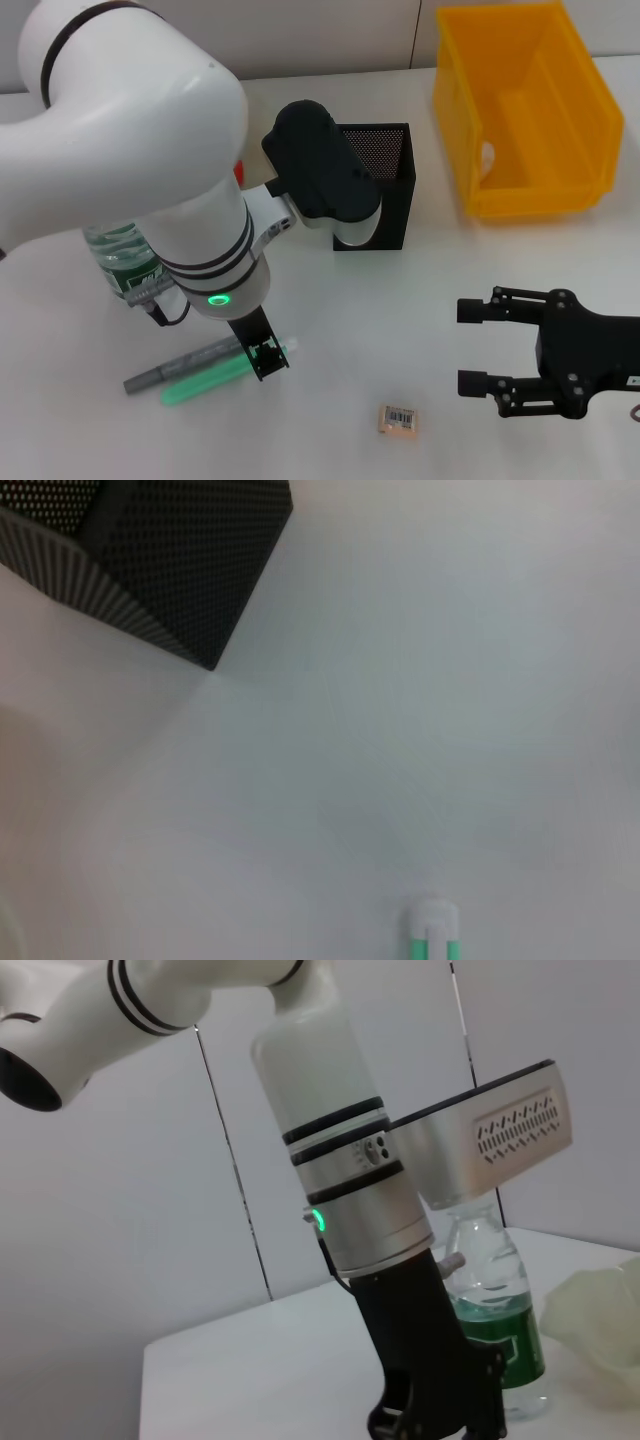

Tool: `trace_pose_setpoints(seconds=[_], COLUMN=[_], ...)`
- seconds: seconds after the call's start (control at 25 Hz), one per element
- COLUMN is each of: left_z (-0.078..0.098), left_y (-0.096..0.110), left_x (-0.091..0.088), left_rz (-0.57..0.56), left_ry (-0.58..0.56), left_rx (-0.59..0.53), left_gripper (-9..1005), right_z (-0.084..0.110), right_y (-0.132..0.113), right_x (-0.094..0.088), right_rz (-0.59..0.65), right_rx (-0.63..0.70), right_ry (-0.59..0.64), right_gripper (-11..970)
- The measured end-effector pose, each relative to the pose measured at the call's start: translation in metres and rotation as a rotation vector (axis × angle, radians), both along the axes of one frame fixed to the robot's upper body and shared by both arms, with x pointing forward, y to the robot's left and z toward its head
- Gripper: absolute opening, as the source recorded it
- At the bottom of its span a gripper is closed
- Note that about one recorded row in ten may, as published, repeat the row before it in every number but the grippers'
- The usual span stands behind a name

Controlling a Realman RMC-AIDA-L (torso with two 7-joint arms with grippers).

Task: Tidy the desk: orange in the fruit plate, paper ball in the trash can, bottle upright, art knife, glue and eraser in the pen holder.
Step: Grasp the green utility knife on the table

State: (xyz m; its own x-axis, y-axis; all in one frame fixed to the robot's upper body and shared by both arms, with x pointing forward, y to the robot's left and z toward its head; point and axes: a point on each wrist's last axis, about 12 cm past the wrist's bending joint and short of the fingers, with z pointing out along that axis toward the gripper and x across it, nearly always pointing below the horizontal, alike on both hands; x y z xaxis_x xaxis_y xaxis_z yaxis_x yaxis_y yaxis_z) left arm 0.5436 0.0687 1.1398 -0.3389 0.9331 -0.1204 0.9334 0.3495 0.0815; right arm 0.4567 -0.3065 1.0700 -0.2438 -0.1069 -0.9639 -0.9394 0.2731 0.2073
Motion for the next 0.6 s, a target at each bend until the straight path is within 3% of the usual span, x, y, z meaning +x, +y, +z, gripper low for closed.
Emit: trace_pose_setpoints(seconds=[0.52, 0.6], left_z=[-0.0010, -0.0024], left_y=[-0.0004, 0.0006], left_x=[0.0012, 0.0022], left_rz=[-0.013, -0.011], left_ry=[-0.008, -0.009], left_rx=[-0.006, -0.002], left_gripper=[267, 323], right_z=[0.0005, 0.0007], right_y=[0.0027, 0.0032], right_x=[0.0044, 0.0049], right_rz=[-0.002, 0.000], right_rx=[-0.004, -0.003], right_ry=[-0.001, -0.001], right_gripper=[764, 764])
